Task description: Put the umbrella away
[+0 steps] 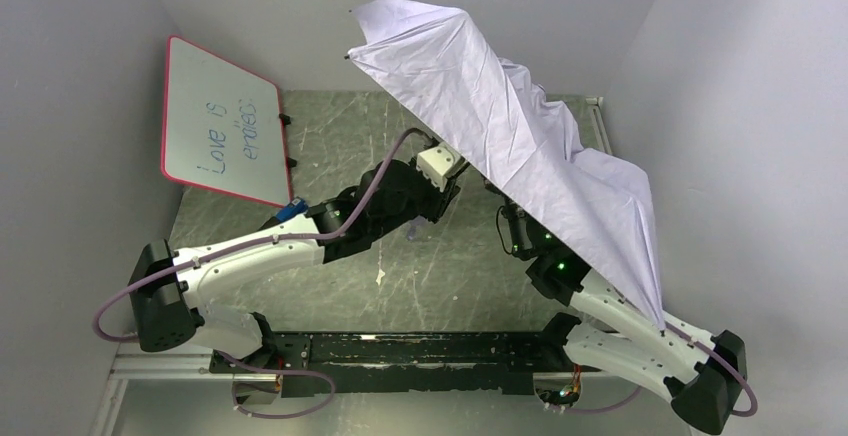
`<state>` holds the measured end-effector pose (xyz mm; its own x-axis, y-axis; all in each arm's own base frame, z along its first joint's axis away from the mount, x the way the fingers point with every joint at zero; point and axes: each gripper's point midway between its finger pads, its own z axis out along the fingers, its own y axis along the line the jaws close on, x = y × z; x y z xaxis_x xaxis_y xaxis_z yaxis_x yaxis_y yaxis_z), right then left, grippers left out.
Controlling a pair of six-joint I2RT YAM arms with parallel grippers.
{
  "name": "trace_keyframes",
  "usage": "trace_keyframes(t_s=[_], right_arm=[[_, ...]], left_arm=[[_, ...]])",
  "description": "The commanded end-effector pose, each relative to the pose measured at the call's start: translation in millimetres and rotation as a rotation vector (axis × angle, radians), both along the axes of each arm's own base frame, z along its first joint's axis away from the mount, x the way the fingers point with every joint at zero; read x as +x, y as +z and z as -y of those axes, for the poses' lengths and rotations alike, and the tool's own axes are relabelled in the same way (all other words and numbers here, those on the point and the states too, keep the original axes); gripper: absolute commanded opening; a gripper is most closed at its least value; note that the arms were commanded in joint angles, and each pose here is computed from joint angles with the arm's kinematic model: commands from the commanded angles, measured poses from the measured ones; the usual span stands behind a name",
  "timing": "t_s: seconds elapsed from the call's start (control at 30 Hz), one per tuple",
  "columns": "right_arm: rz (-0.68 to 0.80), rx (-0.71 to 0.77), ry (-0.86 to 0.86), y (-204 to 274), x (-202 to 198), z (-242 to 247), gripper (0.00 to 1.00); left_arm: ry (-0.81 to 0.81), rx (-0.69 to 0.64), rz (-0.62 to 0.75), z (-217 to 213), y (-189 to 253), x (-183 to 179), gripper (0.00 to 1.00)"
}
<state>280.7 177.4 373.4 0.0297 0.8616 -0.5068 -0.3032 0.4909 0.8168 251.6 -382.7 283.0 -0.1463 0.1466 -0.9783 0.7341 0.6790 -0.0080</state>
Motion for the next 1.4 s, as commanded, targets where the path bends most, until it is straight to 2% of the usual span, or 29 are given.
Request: trace_keyframes(t_s=[0.0, 0.1, 0.13, 0.5, 0.7, 0.9, 1.1, 1.2, 1.37], right_arm=[[0.086, 0.035, -0.022, 42.2, -7.0, 12.9, 0.00], [0.072, 0.010, 0.024, 35.0, -6.7, 1.9, 0.00], [0.062, 0.003, 0.042, 30.2, -6.7, -2.1, 0.00], [-0.122, 0.062, 0.324, -59.4, -15.6, -62.0, 0.00], [-0.144, 0.055, 0.338, -65.6, -19.0, -62.5, 0.00], [-0.127, 0.084, 0.261, -62.6, -22.9, -37.6, 0.35], [-0.013, 0.126, 0.219, -51.9, -25.2, -23.9, 0.83], [0.070, 0.129, 0.198, -40.7, -24.0, -21.9, 0.93], [0.264, 0.158, 0.170, -14.3, -28.3, -18.0, 0.99]], left_arm=[[-0.019, -0.058, 0.036, 2.4, 26.0, -3.0, 0.23], [-0.014, -0.057, 0.034, 2.5, 26.3, -2.2, 0.06], [-0.009, -0.058, 0.032, 1.9, 26.1, -1.5, 0.05], [0.048, -0.072, 0.034, -6.8, 29.1, 3.4, 0.05], [0.067, -0.074, 0.032, -9.0, 28.9, 5.6, 0.05], [0.098, -0.110, 0.033, -16.9, 35.9, 6.0, 0.05], [0.090, -0.124, 0.034, -17.5, 38.2, 3.8, 0.05], [0.082, -0.120, 0.032, -15.9, 37.1, 3.0, 0.05], [0.083, -0.118, 0.035, -16.3, 36.8, 3.6, 0.05]])
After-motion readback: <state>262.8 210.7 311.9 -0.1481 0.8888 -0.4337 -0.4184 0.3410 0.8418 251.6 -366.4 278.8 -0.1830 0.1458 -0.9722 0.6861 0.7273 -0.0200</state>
